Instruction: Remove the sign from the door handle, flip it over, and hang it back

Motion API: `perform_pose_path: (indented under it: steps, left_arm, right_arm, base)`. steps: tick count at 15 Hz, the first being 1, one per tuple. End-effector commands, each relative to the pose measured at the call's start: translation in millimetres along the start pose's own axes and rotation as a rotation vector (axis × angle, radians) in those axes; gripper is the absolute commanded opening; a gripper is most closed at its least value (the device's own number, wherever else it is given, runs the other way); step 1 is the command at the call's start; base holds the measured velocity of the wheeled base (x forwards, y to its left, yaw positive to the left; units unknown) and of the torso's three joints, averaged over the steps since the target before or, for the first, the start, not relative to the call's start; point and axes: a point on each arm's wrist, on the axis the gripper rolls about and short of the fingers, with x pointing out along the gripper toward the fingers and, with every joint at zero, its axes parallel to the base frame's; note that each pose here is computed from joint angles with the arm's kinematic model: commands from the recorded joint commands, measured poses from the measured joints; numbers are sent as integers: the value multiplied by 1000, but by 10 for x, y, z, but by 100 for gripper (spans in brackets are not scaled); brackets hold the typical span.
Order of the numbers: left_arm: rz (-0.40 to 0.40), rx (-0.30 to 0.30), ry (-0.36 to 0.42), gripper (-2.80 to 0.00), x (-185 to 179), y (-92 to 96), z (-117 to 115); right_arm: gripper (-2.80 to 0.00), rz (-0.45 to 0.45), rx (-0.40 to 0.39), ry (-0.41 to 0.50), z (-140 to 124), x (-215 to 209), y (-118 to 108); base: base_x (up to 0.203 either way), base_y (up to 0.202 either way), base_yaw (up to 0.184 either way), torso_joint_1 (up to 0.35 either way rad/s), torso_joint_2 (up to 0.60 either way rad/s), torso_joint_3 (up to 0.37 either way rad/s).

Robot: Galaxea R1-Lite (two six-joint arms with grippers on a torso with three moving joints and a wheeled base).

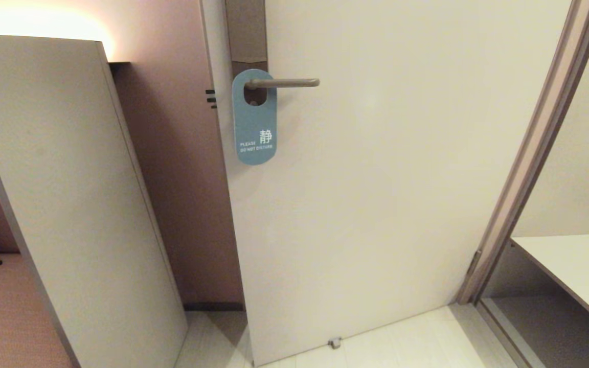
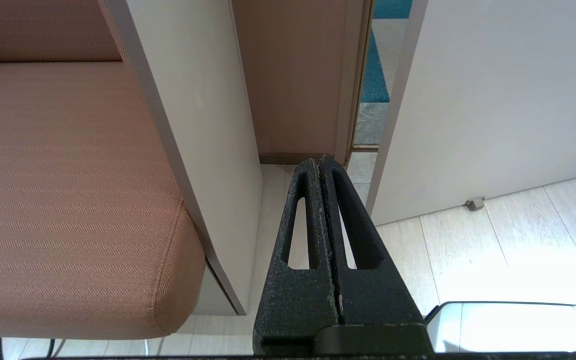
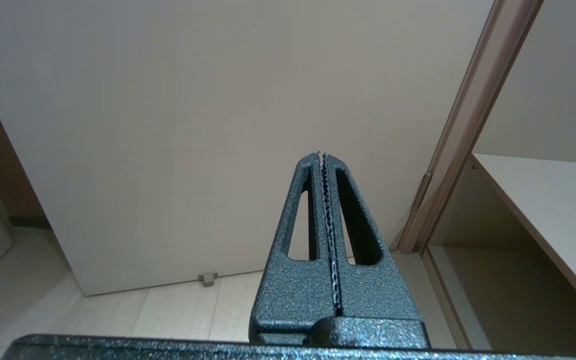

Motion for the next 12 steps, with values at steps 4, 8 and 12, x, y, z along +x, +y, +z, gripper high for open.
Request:
perform_pose_path:
  steps: [4, 8, 12]
  left_arm:
    - [0, 1, 2, -280, 1, 0, 0]
    - [0, 0, 2, -280, 1, 0, 0]
    - [0, -1, 2, -280, 1, 0, 0]
  right_arm:
    - [-280, 0, -1, 0, 0, 0, 0]
    - [-280, 0, -1, 0, 0, 0, 0]
    - [-280, 0, -1, 0, 0, 0, 0]
  base:
    - [0, 0, 0, 0, 0, 0]
    - [0, 0, 0, 0, 0, 0]
    - [0, 0, 0, 0, 0, 0]
